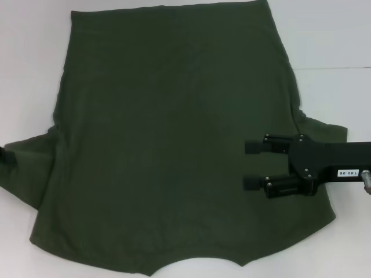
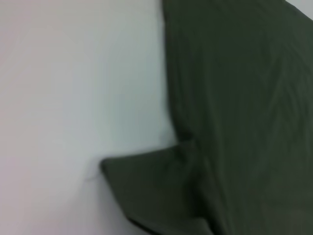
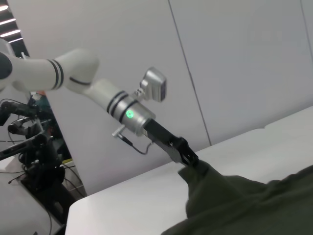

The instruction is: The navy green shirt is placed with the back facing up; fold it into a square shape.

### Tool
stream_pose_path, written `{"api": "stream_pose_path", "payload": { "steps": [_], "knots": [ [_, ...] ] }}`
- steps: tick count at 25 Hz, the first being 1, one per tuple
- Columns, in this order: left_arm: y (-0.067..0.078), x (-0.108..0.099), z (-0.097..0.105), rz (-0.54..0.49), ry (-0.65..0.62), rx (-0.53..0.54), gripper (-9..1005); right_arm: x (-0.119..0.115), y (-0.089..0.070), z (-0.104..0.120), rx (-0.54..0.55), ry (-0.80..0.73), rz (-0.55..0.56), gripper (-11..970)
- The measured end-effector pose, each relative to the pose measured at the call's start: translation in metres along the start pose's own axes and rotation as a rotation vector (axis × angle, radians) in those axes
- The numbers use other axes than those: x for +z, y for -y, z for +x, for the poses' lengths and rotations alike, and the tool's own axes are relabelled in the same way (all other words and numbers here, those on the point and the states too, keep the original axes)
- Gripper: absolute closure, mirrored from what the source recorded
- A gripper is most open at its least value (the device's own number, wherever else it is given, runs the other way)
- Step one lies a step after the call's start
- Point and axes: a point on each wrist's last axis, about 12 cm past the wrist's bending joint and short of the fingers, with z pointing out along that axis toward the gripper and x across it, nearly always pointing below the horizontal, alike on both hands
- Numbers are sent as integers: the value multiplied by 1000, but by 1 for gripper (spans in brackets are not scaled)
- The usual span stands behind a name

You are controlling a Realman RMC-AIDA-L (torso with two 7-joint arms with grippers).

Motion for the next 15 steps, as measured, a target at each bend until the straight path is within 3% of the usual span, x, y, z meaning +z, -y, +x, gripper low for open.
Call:
{"api": "stream_pose_path", "payload": {
  "steps": [5,15],
  "knots": [
    [24,-12,-25,34,-62,29,971,-1,1,2,8,0,17,12],
    [64,-14,-51,53,-161,38,958,-2,1,5,18,1,22,13]
  ]
}}
